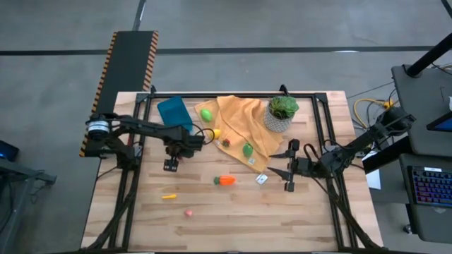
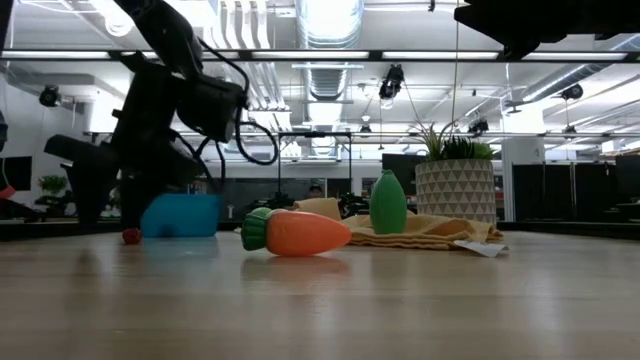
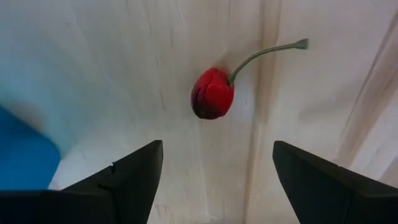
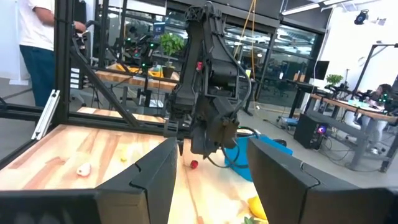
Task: Pick and placing Produce into tupperware
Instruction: Put the red cherry into the blue bin
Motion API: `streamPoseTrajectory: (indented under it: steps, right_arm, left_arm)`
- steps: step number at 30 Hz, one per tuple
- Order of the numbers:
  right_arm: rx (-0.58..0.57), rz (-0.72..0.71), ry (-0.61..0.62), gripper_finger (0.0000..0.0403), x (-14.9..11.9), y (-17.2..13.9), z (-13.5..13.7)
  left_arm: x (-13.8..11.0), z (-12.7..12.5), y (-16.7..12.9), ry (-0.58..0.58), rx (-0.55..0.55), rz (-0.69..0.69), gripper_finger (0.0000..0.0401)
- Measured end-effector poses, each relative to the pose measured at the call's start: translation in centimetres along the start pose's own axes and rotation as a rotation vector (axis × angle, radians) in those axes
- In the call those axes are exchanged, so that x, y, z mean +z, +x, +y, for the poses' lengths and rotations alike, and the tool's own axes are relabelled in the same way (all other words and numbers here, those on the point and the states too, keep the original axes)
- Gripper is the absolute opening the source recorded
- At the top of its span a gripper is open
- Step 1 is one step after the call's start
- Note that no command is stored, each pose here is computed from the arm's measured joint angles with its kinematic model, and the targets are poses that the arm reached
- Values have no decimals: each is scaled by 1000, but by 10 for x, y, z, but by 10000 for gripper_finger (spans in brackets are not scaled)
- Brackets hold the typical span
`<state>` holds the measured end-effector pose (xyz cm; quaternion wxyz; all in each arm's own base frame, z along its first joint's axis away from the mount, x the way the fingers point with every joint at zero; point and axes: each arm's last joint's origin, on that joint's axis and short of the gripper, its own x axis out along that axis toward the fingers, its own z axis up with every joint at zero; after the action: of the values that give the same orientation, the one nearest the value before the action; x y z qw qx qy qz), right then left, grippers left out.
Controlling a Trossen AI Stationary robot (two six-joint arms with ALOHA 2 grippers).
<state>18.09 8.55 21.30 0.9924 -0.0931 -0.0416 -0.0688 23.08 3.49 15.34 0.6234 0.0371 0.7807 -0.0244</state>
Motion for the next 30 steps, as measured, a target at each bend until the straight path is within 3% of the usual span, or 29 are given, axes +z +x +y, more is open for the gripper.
streamPoseTrajectory:
  steps: [30]
  right_arm:
    - [0,1,-1,187,0,0,0]
  left_arm:
    - [15,2,0,16,20,-132,290]
